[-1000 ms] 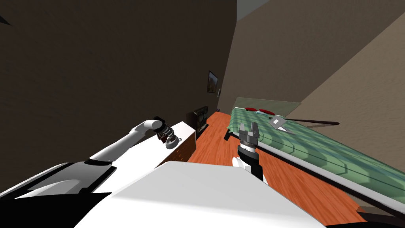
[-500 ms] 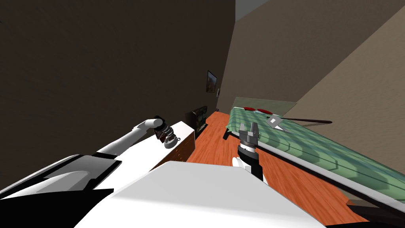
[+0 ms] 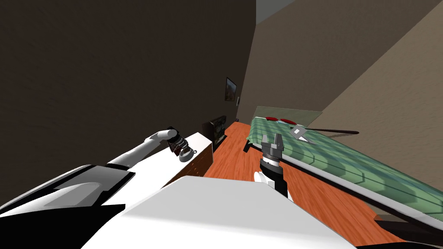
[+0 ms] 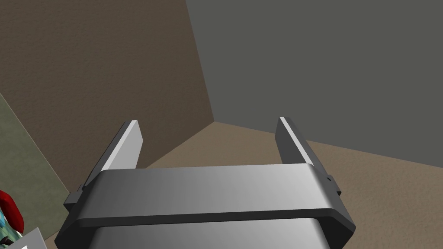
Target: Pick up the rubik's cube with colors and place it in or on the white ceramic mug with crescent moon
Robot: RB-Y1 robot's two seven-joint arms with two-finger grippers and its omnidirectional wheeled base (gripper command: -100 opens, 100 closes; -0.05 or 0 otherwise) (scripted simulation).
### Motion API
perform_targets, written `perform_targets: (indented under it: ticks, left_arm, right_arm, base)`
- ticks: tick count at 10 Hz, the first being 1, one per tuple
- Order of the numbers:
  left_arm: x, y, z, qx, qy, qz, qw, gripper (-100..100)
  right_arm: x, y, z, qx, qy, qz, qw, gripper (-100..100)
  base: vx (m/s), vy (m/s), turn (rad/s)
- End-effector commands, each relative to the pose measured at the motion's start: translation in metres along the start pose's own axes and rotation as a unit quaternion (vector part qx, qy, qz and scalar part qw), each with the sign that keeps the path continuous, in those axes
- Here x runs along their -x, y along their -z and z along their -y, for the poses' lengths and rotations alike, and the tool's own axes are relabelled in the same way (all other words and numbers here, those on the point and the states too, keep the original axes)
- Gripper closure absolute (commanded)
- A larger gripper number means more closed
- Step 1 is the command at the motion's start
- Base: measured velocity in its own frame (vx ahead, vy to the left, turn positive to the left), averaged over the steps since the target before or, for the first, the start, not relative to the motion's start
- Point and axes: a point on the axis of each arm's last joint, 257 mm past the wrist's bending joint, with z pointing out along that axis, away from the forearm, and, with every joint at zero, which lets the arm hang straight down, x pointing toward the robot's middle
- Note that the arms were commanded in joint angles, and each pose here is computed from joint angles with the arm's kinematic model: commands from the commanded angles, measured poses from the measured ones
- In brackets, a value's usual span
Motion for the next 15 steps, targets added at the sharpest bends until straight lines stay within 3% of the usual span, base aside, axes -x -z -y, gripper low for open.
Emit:
perform_targets:
  ticks: [1,2,4,5,6,7,10,11,13,15]
  left_arm:
    - [-0.009,0.003,0.007,0.001,-0.018,-0.004,0.9998,-100]
    - [-0.011,0.006,0.016,-0.003,-0.022,-0.006,0.9997,-100]
    - [0.01,0.001,0.023,0.0,0.009,0.007,0.9999,-100]
    - [-0.006,0.007,0.026,0.004,-0.018,-0.002,0.9998,-100]
    - [-0.012,0.011,0.034,0.0,-0.022,-0.006,0.9997,-100]
    - [-0.01,0.012,0.04,-0.002,-0.026,-0.006,0.9996,-100]
    - [0.018,0.007,0.048,0.002,0.016,0.009,0.9998,-100]
    - [0.004,0.015,0.053,0.002,-0.009,0.0,1.0,-100]
    - [-0.007,0.024,0.064,-0.007,-0.022,-0.008,0.9997,-100]
    - [0.011,0.021,0.069,-0.004,0.001,0.0,1.0,-100]
  right_arm:
    - [0.0,0.0,0.0,0.0,0.0,0.0,1.0,0]
    - [0.0,0.0,0.0,0.0,0.0,0.0,1.0,0]
    - [0.0,0.0,0.0,0.0,0.0,0.0,1.0,0]
    - [0.0,0.0,0.0,0.0,0.0,0.0,1.0,0]
    - [0.0,0.0,0.0,0.0,0.0,0.0,1.0,0]
    - [0.0,0.0,0.0,0.0,0.0,0.0,1.0,0]
    - [0.0,0.0,0.0,0.0,0.0,0.0,1.0,0]
    - [0.0,0.0,0.0,0.0,0.0,0.0,1.0,0]
    - [0.0,0.0,0.0,0.0,0.0,0.0,1.0,0]
    - [0.0,0.0,0.0,0.0,0.0,0.0,1.0,0]
  base:
    - [-0.061,-0.075,-0.045]
    - [-0.038,-0.048,0.015]
    - [-0.004,-0.009,0.004]
    - [-0.035,-0.061,-0.092]
    - [-0.046,-0.073,-0.05]
    - [-0.027,-0.04,0.008]
    - [-0.003,-0.001,0.003]
    - [-0.038,-0.062,-0.077]
    - [-0.046,-0.063,-0.026]
    - [-0.002,-0.007,0.004]
